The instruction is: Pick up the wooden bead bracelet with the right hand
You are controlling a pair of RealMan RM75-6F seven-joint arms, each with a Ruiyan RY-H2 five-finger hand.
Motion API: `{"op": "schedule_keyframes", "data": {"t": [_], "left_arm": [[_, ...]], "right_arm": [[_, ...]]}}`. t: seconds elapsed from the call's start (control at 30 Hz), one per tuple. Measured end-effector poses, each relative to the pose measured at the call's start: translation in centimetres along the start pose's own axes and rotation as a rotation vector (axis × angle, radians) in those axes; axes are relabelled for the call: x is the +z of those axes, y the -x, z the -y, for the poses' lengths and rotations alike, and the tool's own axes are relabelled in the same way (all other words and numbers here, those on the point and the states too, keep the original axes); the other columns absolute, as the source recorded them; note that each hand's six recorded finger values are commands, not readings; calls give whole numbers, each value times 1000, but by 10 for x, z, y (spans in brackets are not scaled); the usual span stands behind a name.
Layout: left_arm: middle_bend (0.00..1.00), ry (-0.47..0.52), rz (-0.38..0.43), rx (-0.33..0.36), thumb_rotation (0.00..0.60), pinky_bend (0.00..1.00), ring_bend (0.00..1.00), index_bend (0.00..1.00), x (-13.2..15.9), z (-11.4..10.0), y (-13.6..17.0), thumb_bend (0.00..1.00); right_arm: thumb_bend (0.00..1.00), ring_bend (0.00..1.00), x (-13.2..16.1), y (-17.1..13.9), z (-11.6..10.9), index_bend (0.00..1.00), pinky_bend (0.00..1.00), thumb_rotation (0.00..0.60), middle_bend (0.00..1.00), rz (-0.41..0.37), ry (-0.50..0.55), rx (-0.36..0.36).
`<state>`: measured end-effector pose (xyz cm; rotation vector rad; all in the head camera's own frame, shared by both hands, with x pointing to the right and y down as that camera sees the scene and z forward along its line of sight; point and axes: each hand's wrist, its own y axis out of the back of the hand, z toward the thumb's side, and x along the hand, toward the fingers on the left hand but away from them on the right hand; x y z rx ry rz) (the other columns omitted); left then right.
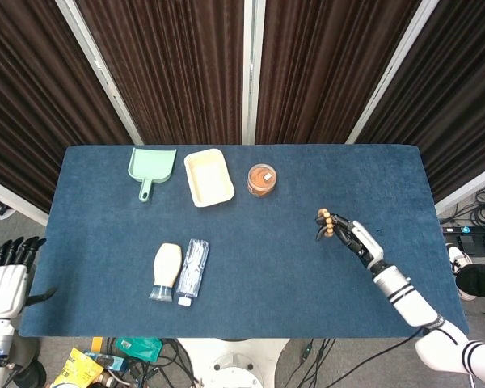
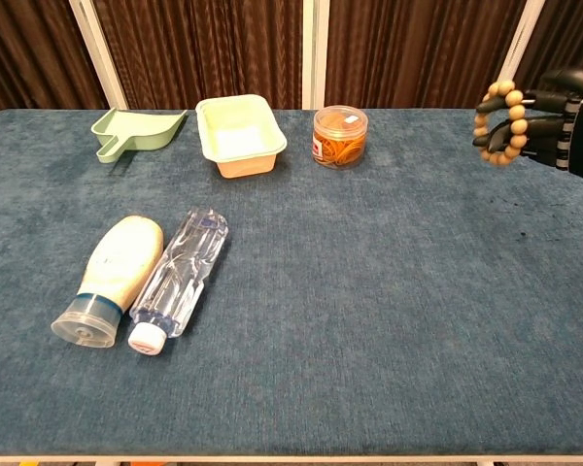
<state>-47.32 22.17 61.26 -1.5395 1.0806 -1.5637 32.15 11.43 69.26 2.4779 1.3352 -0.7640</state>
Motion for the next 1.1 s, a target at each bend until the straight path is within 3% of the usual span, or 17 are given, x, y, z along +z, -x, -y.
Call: {"op": "schedule_keyframes", "data": {"t": [0.17,0.3,0.43,0.5,0.57,0.67,0.73,0.87,1.0,1.1], "left_arm": [[118,-3,0,-1,600,60,43,140,1,0,0,33],[118,-3,-3,-3,600,60,43,140,0,0,0,33],[118,-3,-3,-4,600,60,43,140,0,0,0,32],[118,-3,-4,-3,600,60,43,140,0,0,0,32],[118,-3,-4,0,600,60,43,140,-1,0,-1,33],[118,-5,-3,9,600,60,43,140,-1,-1,-2,33],[118,-7,-1,14,600,60,43,140,0,-2,-4,33],[118,-10,4,24,600,60,43,140,2,-3,-7,32],[118,-15,5,40,600,60,43,140,4,-4,-10,33],[118,-18,3,57,600,60,43,140,5,-6,-12,32]], "right_arm": [[392,146,-9,8,8,233,0,237,365,38,-286,19],[385,30,-17,15,19,42,0,239,217,71,-581,53],[384,0,-22,19,27,0,0,242,137,91,-853,80],[378,0,-22,18,29,0,0,301,138,90,-940,73],[371,0,-19,15,28,0,0,425,147,82,-1000,47],[375,0,-10,4,19,0,0,573,175,55,-1038,-41],[376,0,-4,-10,8,0,0,596,186,40,-1043,-122],[377,0,7,-52,-18,0,0,599,184,39,-1098,-301],[377,0,10,-121,-43,0,0,590,166,103,-1122,-478],[380,0,11,-167,-50,0,0,555,157,169,-1109,-547]]}}
